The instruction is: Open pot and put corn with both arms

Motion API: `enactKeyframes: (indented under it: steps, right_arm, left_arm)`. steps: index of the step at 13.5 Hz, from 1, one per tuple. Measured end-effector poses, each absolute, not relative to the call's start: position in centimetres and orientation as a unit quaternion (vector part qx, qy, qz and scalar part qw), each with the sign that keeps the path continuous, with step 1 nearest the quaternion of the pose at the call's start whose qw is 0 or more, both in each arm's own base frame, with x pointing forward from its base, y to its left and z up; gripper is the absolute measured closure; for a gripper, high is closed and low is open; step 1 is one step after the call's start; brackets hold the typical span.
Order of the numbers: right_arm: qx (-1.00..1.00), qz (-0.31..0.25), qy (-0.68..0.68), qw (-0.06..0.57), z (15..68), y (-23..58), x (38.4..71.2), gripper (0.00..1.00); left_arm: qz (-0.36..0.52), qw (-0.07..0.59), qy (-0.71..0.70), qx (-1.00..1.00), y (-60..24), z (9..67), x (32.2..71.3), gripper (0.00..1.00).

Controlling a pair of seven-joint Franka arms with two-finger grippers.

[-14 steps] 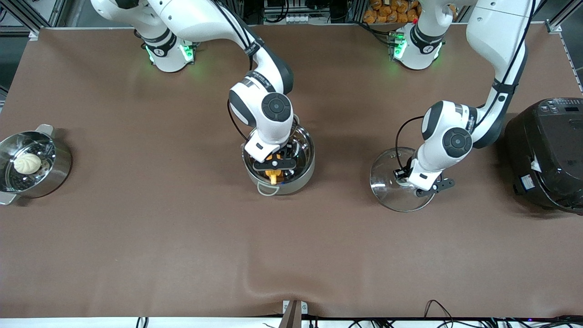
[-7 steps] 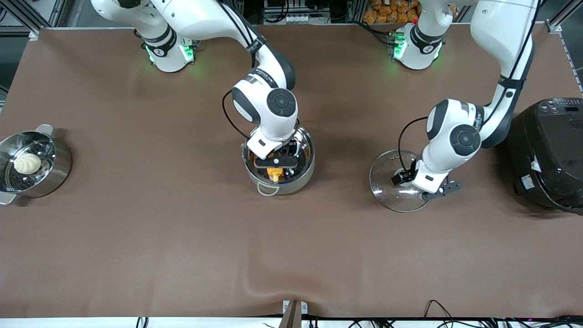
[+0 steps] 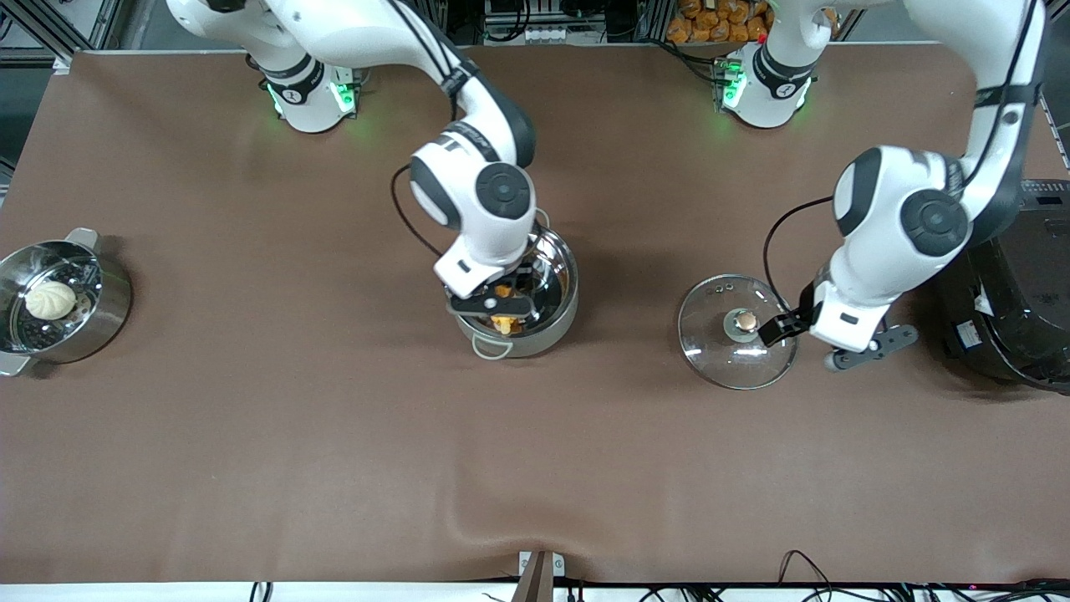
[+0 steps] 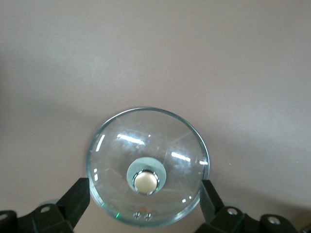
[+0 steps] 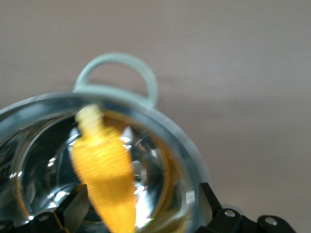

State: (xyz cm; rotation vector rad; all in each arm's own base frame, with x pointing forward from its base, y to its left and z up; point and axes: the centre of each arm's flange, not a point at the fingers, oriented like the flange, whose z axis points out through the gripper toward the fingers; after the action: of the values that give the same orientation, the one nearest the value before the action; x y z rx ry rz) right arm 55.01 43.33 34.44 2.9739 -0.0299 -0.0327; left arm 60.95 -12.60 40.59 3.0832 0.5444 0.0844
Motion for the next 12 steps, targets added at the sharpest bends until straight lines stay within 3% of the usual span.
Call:
enactKeyframes:
  steps: [7,10,12]
  right_arm:
    - [0.993,-0.068,0.062,0.079,40.9,22.5,63.8,0.00]
    - [0.992,-0.091,0.081,0.033,42.6,12.9,64.9,0.00]
    - [0.992,-0.093,0.082,0.016,44.0,7.4,64.0,0.00]
  left_arm:
    - [-0.004,-0.021,0.175,0.984,-12.5,55.8,58.2,0.00]
    - [-0.008,-0.002,0.178,0.984,-12.8,59.1,56.9,0.00]
    - [-0.008,0.007,0.178,0.984,-13.0,60.3,56.1,0.00]
